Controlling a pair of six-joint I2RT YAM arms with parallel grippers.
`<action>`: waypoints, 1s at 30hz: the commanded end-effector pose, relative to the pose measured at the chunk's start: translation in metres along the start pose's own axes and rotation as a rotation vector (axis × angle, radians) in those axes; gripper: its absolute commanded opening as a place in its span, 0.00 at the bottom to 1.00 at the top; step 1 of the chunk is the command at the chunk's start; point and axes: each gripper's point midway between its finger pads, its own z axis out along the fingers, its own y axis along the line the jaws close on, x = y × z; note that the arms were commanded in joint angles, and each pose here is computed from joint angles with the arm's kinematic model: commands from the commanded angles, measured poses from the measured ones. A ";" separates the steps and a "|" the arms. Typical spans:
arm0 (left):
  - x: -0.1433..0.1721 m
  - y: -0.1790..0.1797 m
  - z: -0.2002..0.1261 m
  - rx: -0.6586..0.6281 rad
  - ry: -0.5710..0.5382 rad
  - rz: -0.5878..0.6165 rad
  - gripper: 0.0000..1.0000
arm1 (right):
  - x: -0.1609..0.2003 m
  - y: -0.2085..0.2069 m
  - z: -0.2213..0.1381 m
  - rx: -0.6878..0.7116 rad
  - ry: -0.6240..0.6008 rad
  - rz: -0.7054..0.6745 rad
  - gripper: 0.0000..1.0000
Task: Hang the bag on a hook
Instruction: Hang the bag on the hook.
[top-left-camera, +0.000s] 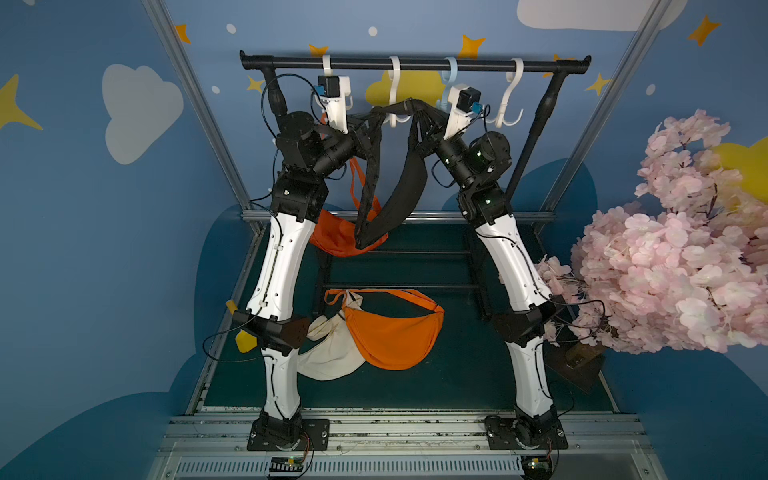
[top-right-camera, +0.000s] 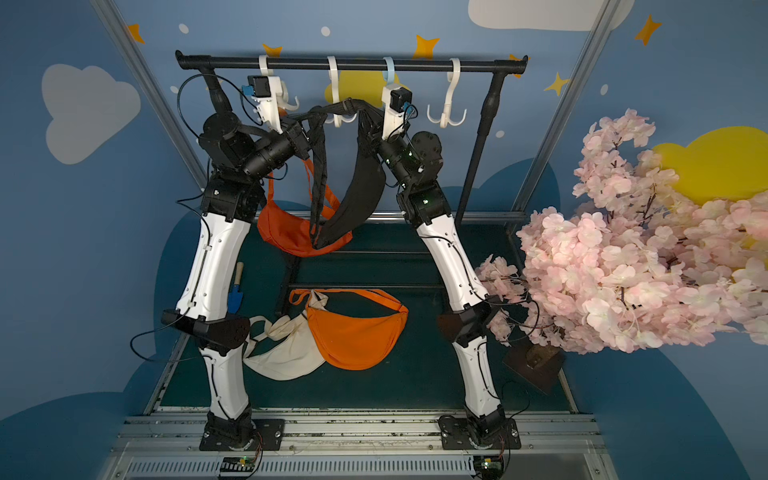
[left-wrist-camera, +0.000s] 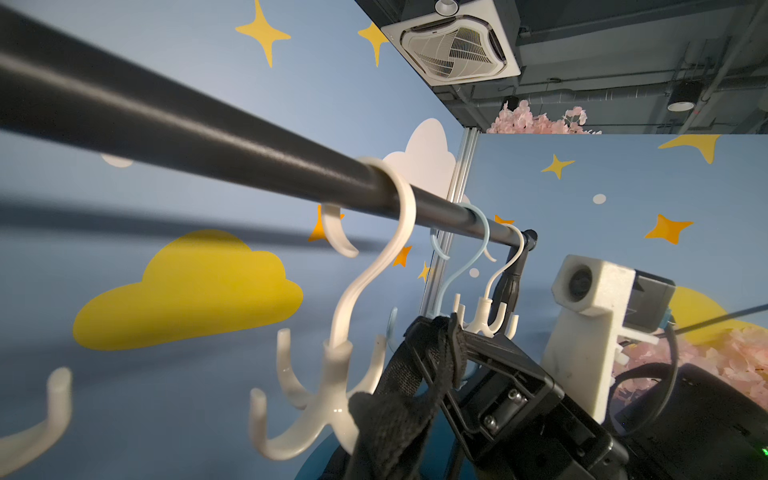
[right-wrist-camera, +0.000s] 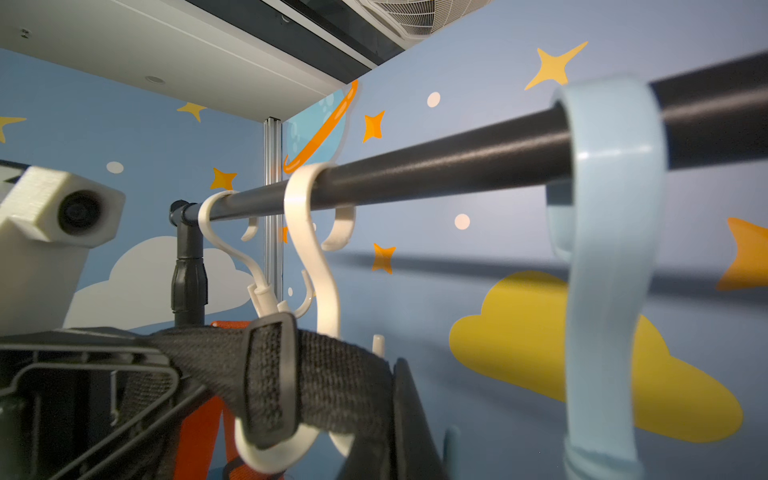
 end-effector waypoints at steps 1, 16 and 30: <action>-0.039 0.010 -0.015 -0.041 -0.109 0.018 0.04 | -0.040 -0.023 -0.009 0.089 -0.096 -0.021 0.00; -0.020 0.058 0.001 -0.125 -0.128 -0.046 0.04 | -0.006 -0.041 -0.001 0.122 -0.070 -0.005 0.00; 0.015 0.051 0.003 -0.036 0.012 -0.081 0.34 | 0.024 -0.035 -0.005 0.065 0.060 0.016 0.00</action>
